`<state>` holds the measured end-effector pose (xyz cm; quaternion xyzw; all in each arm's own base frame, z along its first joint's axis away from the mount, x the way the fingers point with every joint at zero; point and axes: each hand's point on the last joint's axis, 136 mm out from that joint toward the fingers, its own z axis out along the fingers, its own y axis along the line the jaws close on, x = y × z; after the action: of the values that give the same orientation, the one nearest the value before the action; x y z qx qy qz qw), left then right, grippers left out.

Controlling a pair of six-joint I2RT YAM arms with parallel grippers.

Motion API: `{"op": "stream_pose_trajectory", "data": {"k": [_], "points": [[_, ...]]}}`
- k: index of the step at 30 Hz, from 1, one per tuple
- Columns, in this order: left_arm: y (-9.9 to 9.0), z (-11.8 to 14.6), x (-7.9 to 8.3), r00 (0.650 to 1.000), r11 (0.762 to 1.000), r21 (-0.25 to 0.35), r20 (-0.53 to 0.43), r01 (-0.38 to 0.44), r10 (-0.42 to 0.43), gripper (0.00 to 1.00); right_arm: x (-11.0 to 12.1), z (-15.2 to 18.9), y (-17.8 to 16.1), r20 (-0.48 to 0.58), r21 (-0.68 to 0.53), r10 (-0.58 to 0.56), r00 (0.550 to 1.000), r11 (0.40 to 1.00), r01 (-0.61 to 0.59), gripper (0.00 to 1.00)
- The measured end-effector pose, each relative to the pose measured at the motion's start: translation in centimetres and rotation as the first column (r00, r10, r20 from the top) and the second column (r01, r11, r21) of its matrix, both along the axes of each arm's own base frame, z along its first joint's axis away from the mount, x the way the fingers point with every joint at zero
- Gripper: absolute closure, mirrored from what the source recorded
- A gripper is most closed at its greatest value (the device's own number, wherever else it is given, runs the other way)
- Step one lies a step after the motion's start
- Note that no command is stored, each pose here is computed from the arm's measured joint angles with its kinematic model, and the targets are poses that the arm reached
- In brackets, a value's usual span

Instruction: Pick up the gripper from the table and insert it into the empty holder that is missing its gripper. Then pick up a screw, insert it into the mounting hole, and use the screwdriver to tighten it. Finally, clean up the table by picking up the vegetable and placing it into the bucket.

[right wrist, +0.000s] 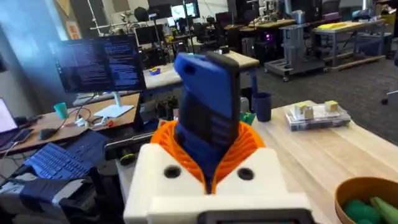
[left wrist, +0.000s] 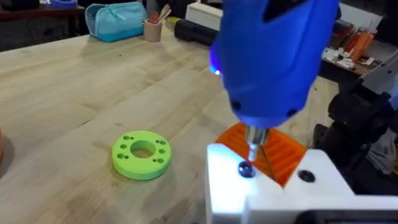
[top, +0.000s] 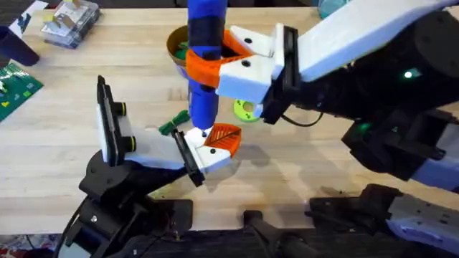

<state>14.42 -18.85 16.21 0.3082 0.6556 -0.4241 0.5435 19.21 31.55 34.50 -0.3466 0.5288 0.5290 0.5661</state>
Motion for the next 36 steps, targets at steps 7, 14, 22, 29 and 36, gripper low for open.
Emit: {"op": "stream_pose_trajectory", "data": {"k": [7,14,22,29,36], "points": [[0.0,0.0,0.0,1.0,1.0,0.0,0.0,0.0,0.0,0.986,0.0,-0.2,0.1,-0.008,-0.004,0.001,1.0,1.0,-0.001,0.976],[0.0,0.0,0.0,1.0,1.0,0.0,-0.001,0.0,0.0,0.986,0.2,-1.1,0.2,-0.042,-0.034,-0.002,0.999,0.999,0.001,0.976],[0.0,0.0,0.0,1.0,1.0,-0.001,-0.003,0.0,0.0,0.986,0.3,-1.1,0.2,-0.052,-0.034,-0.005,0.999,0.999,0.003,0.976],[0.0,0.0,0.0,1.0,1.0,-0.001,-0.003,0.0,0.0,0.986,0.4,-1.2,0.2,-0.057,-0.038,-0.006,0.998,0.999,0.004,0.976],[0.0,0.0,-0.1,1.0,1.0,-0.002,-0.005,0.003,-0.003,0.986,0.6,-1.4,0.3,-0.077,-0.053,-0.014,0.997,0.999,0.01,0.976]]}}
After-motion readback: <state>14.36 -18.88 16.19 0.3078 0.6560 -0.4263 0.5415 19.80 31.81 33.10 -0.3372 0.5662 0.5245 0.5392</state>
